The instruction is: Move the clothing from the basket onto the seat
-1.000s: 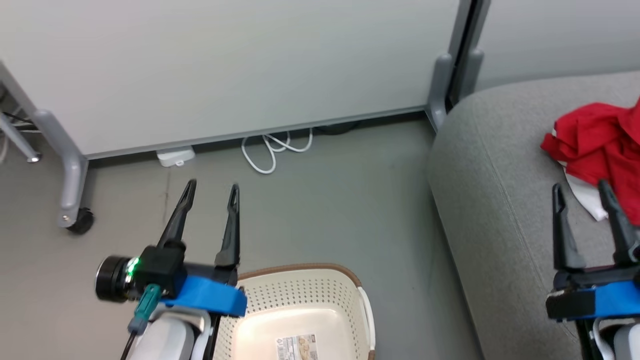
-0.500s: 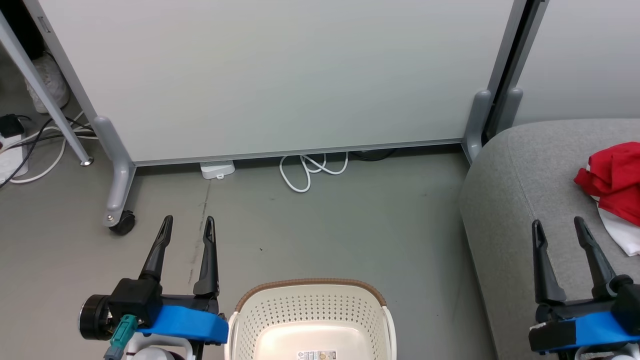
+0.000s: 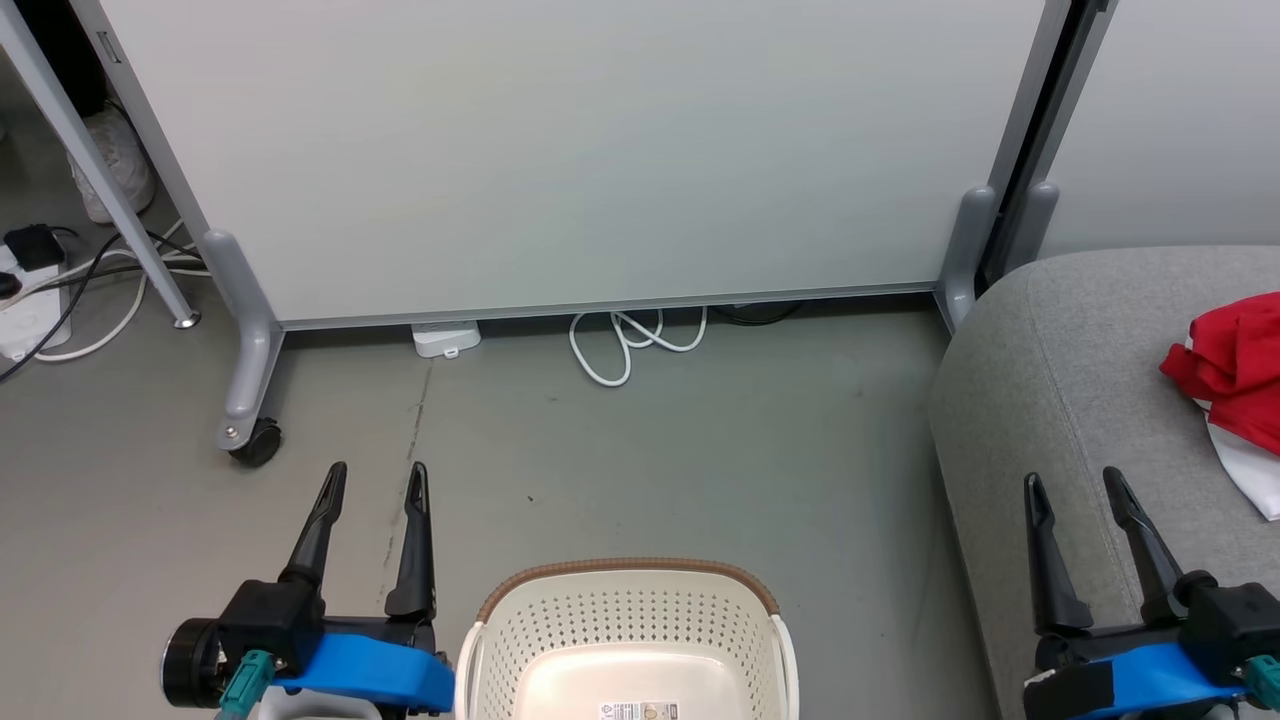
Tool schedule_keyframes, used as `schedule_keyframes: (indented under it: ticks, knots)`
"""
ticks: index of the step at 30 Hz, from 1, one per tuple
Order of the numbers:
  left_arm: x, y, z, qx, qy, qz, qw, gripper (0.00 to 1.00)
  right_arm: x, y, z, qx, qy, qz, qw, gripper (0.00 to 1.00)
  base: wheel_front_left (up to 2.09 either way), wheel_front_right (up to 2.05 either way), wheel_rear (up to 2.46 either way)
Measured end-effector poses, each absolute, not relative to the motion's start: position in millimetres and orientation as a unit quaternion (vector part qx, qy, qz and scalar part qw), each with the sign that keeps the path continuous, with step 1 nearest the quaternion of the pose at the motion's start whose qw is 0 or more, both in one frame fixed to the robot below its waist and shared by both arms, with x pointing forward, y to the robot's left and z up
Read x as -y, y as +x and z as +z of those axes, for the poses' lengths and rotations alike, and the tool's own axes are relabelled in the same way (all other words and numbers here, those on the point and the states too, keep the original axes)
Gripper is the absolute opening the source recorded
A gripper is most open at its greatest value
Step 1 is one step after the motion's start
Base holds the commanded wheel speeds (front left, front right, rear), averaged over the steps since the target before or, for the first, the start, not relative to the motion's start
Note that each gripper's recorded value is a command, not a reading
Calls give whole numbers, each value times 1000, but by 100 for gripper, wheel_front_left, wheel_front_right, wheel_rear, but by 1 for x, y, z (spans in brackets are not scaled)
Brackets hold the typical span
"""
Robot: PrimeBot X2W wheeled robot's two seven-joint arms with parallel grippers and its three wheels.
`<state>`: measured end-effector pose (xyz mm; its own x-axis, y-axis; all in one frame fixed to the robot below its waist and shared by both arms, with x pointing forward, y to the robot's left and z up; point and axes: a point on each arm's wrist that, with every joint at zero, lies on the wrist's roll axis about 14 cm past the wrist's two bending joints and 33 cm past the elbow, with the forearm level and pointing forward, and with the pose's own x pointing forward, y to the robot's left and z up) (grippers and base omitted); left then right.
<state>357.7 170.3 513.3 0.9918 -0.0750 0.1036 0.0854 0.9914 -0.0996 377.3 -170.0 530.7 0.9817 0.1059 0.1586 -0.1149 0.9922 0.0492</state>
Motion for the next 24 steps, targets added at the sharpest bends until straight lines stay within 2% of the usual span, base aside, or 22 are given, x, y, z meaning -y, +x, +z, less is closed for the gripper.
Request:
schedule_keyframes:
  ticks: [22,23,24]
  knots:
    - [-177,356,506,39,-51,-32,997,100,163,377,521,64,40,61,995,100,0,0,0]
    - [-177,356,505,38,-51,-32,997,0,162,376,521,63,40,61,995,0,0,0,0]
    - [-177,354,502,32,-52,-31,998,0,162,376,518,59,40,61,996,0,0,0,0]
